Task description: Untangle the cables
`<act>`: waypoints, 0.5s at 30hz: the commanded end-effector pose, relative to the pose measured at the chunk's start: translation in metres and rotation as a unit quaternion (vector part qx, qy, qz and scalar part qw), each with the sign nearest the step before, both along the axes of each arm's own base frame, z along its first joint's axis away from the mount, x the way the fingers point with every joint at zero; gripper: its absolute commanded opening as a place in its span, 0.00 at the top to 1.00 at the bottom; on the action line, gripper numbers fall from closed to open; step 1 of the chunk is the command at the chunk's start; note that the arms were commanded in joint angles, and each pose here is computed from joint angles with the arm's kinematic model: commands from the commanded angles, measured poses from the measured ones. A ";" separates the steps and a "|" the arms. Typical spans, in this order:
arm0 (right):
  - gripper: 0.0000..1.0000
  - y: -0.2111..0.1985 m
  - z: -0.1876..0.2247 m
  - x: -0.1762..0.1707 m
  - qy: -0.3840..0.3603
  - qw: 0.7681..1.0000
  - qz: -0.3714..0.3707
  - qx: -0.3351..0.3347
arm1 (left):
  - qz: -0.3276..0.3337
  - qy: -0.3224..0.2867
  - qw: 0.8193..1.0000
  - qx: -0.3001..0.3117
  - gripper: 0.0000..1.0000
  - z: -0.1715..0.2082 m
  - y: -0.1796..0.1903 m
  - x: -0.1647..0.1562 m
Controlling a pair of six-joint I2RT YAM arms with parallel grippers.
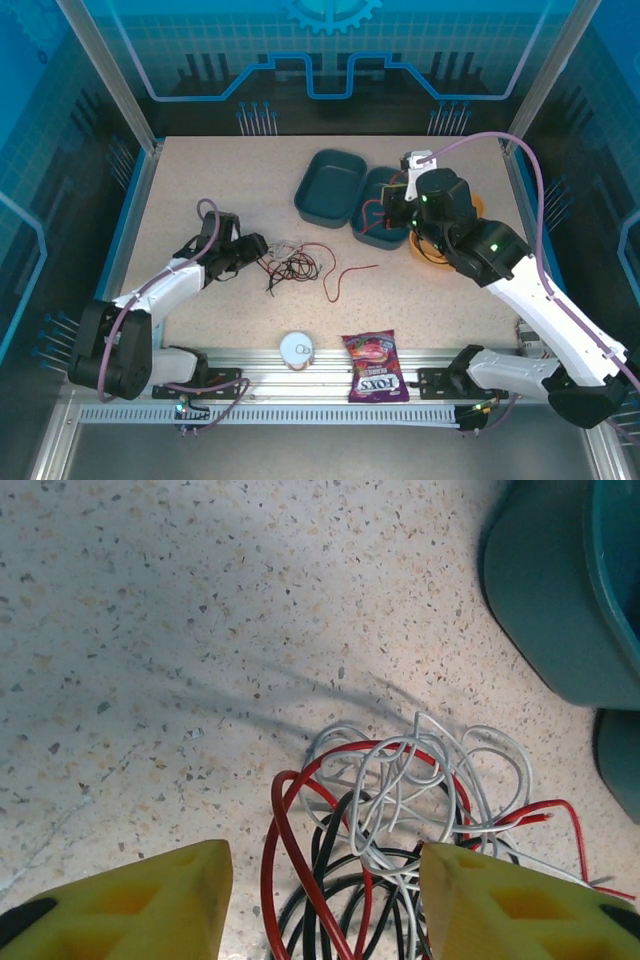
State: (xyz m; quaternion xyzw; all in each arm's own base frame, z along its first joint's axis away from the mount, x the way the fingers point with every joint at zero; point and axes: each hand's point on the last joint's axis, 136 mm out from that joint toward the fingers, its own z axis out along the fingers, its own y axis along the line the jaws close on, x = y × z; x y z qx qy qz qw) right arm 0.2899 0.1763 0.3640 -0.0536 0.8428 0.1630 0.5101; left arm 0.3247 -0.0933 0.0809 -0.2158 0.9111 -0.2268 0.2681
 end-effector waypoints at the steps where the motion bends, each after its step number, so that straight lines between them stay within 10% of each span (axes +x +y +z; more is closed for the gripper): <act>1: 1.00 -0.025 0.008 -0.002 0.005 0.999 -0.035 0.003 | -0.006 -0.013 1.000 -0.003 0.43 0.015 0.000 0.002; 15: 1.00 -0.125 -0.013 0.027 0.046 0.977 -0.183 -0.104 | -0.013 -0.024 1.000 -0.001 0.15 0.028 0.000 -0.002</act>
